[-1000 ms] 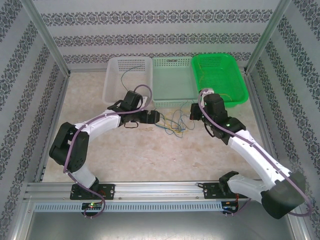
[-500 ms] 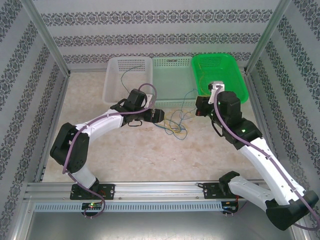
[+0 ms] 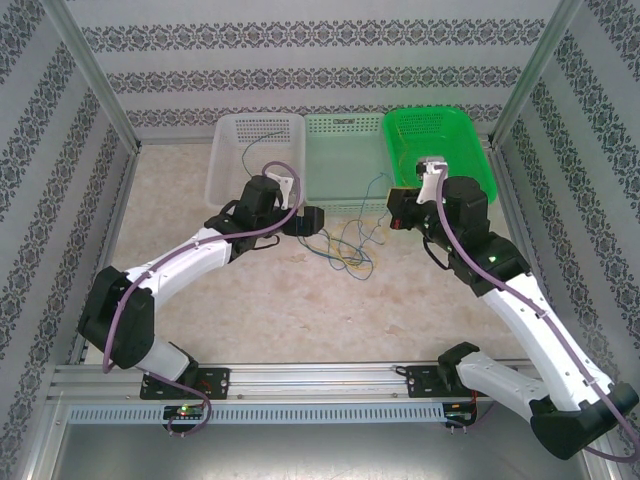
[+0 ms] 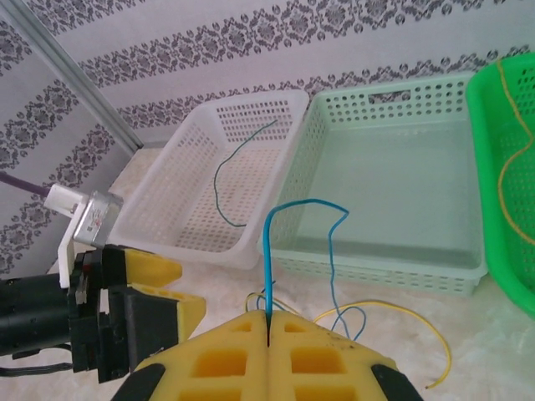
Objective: Untangle the cables
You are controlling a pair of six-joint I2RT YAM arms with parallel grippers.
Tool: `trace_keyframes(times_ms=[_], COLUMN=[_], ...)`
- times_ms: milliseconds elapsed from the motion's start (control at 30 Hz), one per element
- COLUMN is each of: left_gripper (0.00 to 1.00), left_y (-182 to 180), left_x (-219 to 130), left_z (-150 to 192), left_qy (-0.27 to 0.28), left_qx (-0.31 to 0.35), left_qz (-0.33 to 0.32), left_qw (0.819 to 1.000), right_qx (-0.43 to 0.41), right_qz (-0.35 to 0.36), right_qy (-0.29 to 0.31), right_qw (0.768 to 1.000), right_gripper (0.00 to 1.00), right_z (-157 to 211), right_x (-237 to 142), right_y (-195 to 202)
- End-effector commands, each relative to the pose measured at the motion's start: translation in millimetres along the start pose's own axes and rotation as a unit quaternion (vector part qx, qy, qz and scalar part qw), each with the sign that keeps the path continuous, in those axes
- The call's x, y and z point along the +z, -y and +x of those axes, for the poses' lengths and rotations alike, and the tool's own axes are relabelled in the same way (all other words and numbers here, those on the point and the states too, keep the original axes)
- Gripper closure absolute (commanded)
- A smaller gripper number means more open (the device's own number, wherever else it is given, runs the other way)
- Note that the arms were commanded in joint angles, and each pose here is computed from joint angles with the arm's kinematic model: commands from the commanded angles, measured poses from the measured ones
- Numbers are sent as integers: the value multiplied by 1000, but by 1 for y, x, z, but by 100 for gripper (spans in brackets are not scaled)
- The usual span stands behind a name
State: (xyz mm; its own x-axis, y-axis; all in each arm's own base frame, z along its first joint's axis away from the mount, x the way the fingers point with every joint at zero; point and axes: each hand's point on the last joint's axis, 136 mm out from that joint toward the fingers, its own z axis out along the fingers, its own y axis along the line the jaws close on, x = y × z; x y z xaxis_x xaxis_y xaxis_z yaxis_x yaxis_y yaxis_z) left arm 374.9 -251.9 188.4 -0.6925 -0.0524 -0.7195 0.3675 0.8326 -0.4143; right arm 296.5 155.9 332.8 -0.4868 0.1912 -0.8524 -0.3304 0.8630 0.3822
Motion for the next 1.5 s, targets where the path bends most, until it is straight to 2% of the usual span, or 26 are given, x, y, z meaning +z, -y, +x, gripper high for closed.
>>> trace_keyframes(times_ms=[0,200,367,467,633,867,1067,1167,1267,1333,1400,1467], left_gripper=[0,0,1,2,2,5,11,17,33,49,61,66], left_y=[18,43,56,69,96,110,106,108,110,107,102,98], left_x=[2,7,14,17,23,35,57,64,65,63,58,48], left_z=[-11,-15,-12,-14,-18,-29,-33,-39,-43,-48,-53,-60], left_qy=[23,27,2,4,6,11,1,3,10,18,26,40], left_qx=[-24,-15,3,17,53,63,62,54,53,59,69,82], left_qz=[44,118,148,178,226,253,237,239,239,225,205,182], left_qw=[998,992,989,984,973,965,970,969,970,972,976,979], right_qx=[18,29,35,35,53,59,67,66,64,62,60,60], right_qz=[-18,-37,-68,-86,-107,-124,-152,-160,-151,-142,-126,-109], right_qy=[-13,-7,37,35,19,12,6,5,4,6,9,14], right_qw=[1000,999,996,995,993,990,986,985,986,988,990,992], right_gripper=[100,100,100,100,100,100,100,100,100,100,100,100], right_z=[9,4,-28,-36,-30,-26,-26,-27,-25,-25,-25,-26], right_x=[10,11,-8,-12,-1,0,-3,-5,-5,-8,-11,-15], right_y=[-2,-8,-22,-31,-36,-41,-51,-54,-50,-45,-38,-29])
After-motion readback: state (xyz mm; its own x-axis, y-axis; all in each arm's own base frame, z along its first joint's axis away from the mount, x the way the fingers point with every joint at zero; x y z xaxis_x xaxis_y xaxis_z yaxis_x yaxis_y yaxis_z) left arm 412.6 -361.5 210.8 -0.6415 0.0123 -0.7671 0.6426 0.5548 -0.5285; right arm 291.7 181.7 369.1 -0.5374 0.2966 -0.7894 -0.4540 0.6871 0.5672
